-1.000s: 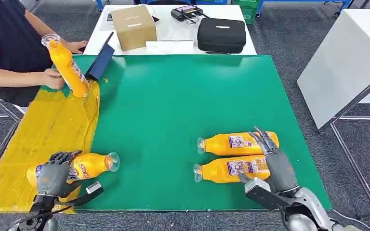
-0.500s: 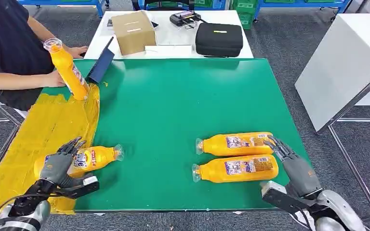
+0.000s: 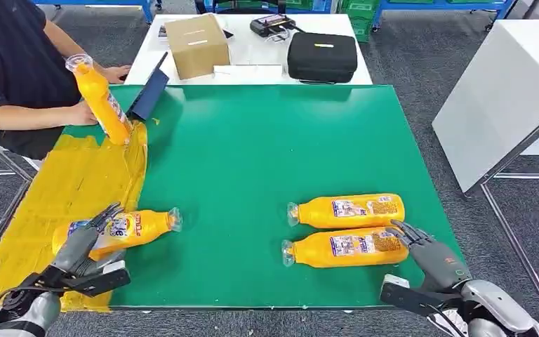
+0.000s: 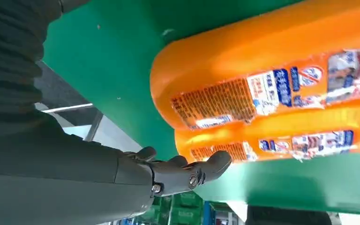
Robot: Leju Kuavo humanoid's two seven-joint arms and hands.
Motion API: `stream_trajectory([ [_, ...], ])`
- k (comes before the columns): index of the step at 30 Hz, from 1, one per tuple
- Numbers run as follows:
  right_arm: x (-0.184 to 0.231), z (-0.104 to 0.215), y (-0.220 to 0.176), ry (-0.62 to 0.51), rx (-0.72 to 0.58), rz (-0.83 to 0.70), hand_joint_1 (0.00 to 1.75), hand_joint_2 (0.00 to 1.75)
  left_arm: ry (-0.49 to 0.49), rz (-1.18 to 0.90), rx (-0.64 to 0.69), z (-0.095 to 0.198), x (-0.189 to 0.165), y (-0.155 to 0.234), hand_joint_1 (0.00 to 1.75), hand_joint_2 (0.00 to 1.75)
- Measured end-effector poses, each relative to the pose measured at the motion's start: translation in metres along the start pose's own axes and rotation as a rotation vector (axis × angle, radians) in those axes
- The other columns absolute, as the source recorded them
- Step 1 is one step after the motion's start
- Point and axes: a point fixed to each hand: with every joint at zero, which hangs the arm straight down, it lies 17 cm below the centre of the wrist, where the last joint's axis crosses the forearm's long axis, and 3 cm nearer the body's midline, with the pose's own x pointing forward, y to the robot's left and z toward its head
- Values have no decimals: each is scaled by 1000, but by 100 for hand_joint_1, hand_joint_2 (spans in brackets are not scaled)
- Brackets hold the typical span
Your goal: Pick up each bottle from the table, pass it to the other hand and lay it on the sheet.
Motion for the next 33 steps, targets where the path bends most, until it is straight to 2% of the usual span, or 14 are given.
stream_trajectory([
  [5, -5, -12, 13, 15, 22, 63, 0, 175, -91, 253, 54, 1, 27, 15, 0, 0],
  [9, 4, -39, 19, 10, -10, 123, 0, 175, -144, 378, 103, 0, 48, 28, 0, 0],
  [10, 8, -47, 22, 7, -13, 133, 5, 175, -155, 392, 109, 0, 52, 30, 0, 0],
  [11, 12, -55, 25, 4, -13, 142, 175, 175, -161, 405, 115, -1, 57, 31, 0, 0],
  [16, 27, -87, 62, -7, 89, 218, 175, 175, -181, 438, 125, -6, 69, 32, 0, 0],
  [21, 32, -108, 73, -12, 119, 252, 175, 175, -195, 448, 137, -12, 76, 37, 0, 0],
  [33, 33, -121, 77, -10, 142, 263, 175, 175, -200, 451, 146, -16, 78, 40, 0, 0],
])
